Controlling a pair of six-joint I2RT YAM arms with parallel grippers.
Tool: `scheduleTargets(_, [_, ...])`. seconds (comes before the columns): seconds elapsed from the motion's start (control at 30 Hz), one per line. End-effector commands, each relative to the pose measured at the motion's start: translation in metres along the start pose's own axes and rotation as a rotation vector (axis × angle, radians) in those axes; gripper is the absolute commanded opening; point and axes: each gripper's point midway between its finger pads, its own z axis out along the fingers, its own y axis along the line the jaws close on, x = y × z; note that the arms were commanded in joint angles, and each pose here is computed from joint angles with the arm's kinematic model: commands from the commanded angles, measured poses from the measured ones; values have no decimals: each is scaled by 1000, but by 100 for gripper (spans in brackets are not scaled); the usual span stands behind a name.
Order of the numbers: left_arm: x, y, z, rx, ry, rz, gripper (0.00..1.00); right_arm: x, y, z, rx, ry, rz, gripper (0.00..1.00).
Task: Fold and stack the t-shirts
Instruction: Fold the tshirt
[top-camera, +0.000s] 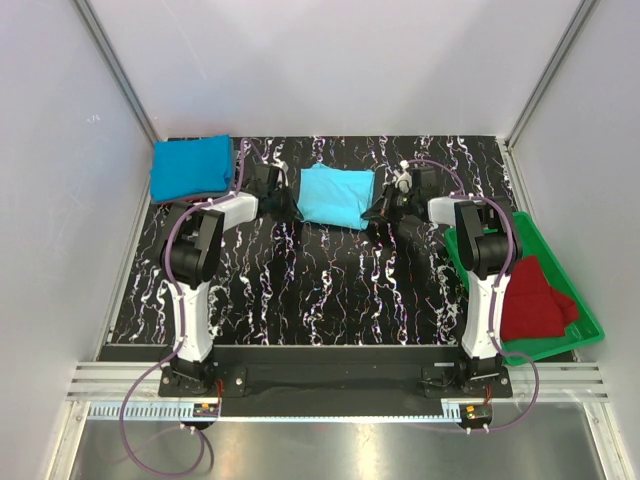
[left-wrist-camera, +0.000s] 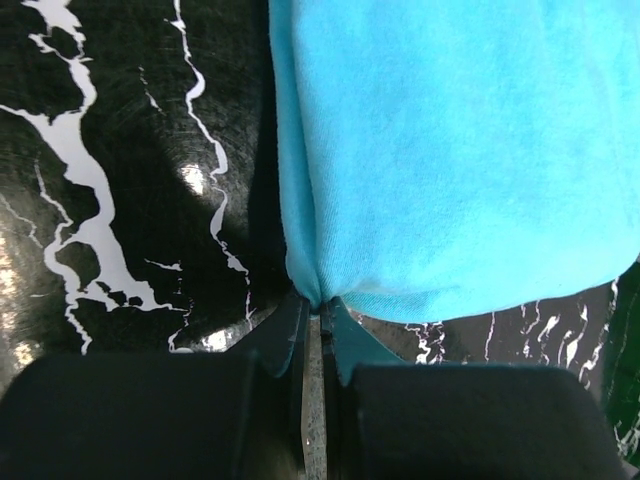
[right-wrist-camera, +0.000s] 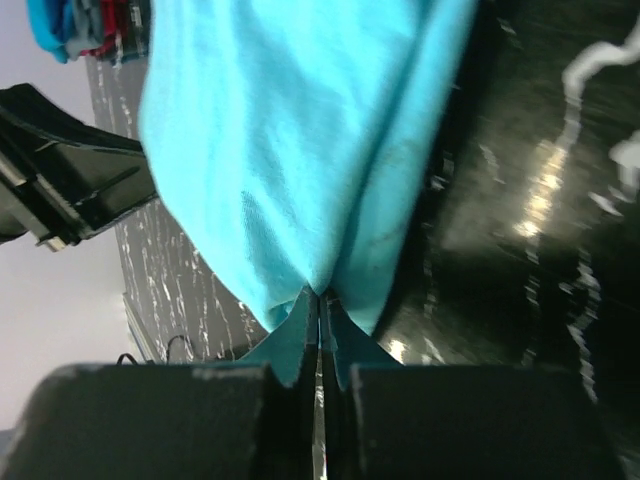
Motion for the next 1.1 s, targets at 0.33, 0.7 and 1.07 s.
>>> scheduleTargets(0.33, [-18,30,-14,-195,-57,-7,0,-8,-13,-26,95,-35,-29,0])
scheduleTargets(0.7, [-25,37,-25,-241,-92,-12,0,2,-10,-36,100,-10,-69,0])
scheduleTargets(1.07, [-26,31,-25,-214,-85,-16,0,15,-15,-29,119,48,-127,0])
